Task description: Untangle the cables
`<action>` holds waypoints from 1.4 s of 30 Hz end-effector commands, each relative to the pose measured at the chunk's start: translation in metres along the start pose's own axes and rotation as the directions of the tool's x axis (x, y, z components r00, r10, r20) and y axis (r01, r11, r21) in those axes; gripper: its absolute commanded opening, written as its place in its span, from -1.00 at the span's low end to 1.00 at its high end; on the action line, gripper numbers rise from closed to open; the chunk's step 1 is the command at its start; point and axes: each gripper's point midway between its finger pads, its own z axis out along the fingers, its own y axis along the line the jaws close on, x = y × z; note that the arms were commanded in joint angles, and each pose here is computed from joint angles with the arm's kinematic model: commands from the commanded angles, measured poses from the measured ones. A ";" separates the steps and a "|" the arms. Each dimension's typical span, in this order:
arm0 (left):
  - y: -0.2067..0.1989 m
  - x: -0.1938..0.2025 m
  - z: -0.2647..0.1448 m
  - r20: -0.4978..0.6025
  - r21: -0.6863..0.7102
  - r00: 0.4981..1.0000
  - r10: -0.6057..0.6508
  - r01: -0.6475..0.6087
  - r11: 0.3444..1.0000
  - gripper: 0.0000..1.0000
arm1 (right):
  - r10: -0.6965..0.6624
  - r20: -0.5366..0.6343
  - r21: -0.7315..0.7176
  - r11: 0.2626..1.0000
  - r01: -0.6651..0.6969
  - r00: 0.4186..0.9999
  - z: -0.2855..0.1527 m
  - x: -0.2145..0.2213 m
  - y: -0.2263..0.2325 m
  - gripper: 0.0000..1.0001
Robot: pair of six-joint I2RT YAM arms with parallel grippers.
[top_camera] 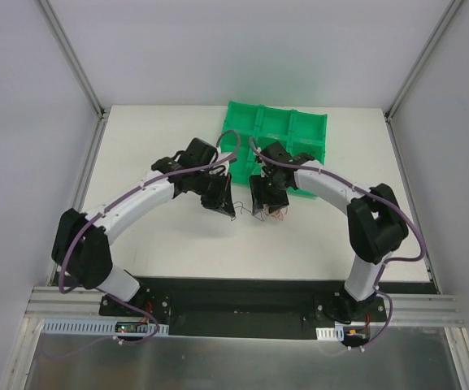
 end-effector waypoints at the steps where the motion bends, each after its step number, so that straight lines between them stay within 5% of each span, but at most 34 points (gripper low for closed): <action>1: -0.009 0.006 -0.035 0.062 -0.025 0.994 0.095 -0.094 0.995 -1.00 | 0.055 0.023 0.029 0.998 -0.056 0.998 0.006 -0.016 0.009 0.18; 5: -0.025 -0.004 -0.074 0.189 -0.064 0.963 0.190 -0.181 0.981 -1.00 | 0.110 0.001 0.107 0.988 -0.110 0.994 0.024 -0.013 -0.004 0.17; 9: -0.043 -0.021 -0.139 0.410 -0.171 0.854 0.319 -0.272 0.947 -1.00 | 0.144 0.002 0.177 0.974 -0.142 0.990 0.042 -0.007 -0.021 0.15; 13: -0.054 -0.040 -0.230 0.648 -0.348 0.645 0.406 -0.223 0.911 -1.00 | 0.161 -0.012 0.201 0.967 -0.156 0.987 0.048 0.003 -0.032 0.15; 18: -0.059 -0.052 -0.352 0.823 -0.485 0.342 0.454 0.004 0.875 -1.00 | 0.195 -0.014 0.183 0.965 -0.189 0.981 0.043 0.006 -0.033 0.19; 24: -0.073 -0.062 -0.431 0.839 -0.543 0.125 0.529 0.139 0.828 -1.00 | 0.212 -0.020 0.196 0.959 -0.204 0.977 0.040 0.014 -0.041 0.27; 33: -0.083 -0.077 -0.478 0.839 -0.521 -0.016 0.544 0.268 0.811 -1.00 | 0.220 -0.009 0.257 0.943 -0.210 0.975 0.028 0.032 -0.071 0.38; 39: -0.103 -0.069 -0.541 0.779 -0.526 -0.174 0.602 0.341 0.779 -1.00 | 0.233 -0.002 0.262 0.939 -0.224 0.972 0.020 0.032 -0.081 0.44; 42: -0.109 -0.069 -0.556 0.748 -0.547 -0.194 0.635 0.362 0.755 -1.00 | 0.227 0.007 0.298 0.929 -0.219 0.974 0.018 0.033 -0.090 0.46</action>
